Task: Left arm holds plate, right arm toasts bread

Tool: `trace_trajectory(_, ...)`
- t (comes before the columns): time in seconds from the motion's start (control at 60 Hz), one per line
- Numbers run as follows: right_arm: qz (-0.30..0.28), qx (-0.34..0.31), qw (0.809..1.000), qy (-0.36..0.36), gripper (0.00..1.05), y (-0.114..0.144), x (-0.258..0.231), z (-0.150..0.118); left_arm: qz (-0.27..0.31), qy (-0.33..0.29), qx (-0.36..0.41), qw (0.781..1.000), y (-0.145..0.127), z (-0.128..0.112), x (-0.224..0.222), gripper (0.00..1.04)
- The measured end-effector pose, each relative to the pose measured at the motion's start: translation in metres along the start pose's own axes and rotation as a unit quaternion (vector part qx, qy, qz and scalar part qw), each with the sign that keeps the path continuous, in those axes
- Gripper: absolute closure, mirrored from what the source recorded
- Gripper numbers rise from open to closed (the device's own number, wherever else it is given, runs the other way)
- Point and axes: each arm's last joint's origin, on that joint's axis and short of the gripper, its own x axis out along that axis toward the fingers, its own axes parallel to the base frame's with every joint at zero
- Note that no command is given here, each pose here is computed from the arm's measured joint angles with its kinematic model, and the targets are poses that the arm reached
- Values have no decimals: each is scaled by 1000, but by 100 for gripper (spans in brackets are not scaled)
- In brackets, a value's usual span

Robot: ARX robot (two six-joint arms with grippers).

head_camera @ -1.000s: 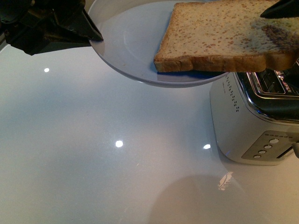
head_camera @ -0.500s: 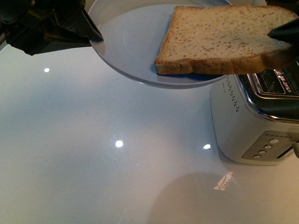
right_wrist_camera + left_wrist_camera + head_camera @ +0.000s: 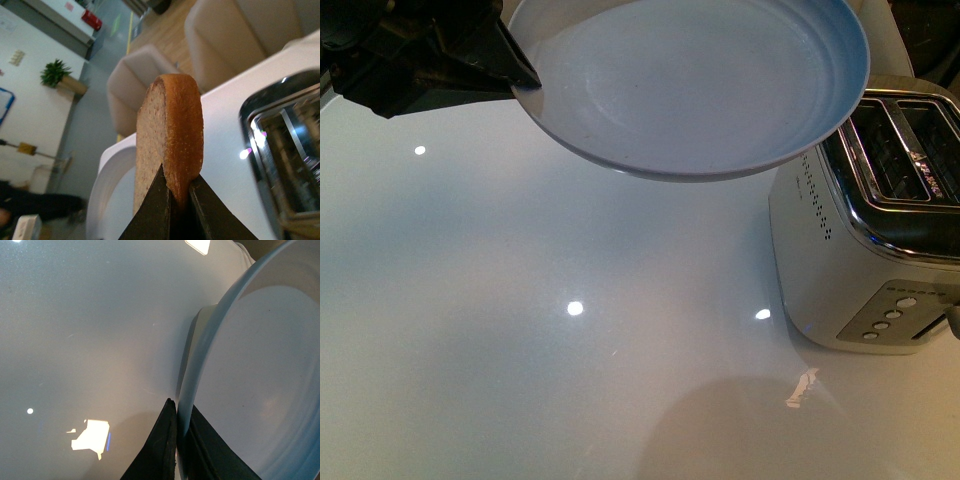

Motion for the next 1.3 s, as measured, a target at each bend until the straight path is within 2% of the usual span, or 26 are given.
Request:
trace_trajectory(0.183,-59,-137,989,-8,102,-4,1,14,0,0,0,1000,0,0,0,102)
trace_trajectory(0.283,-96,-211,972,32,102,-9,13,13,0,0,0,1000,0,0,0,102)
trace_trajectory(0.483,-110,-269,953,88,102,-12,33,-3,0,0,0,1000,0,0,0,102)
trace_trajectory(0.8,-113,-319,931,133,102,-12,59,-25,0,0,0,1000,0,0,0,102)
trace_trajectory(1.3,-130,-331,921,158,102,-14,81,-44,0,0,0,1000,0,0,0,102)
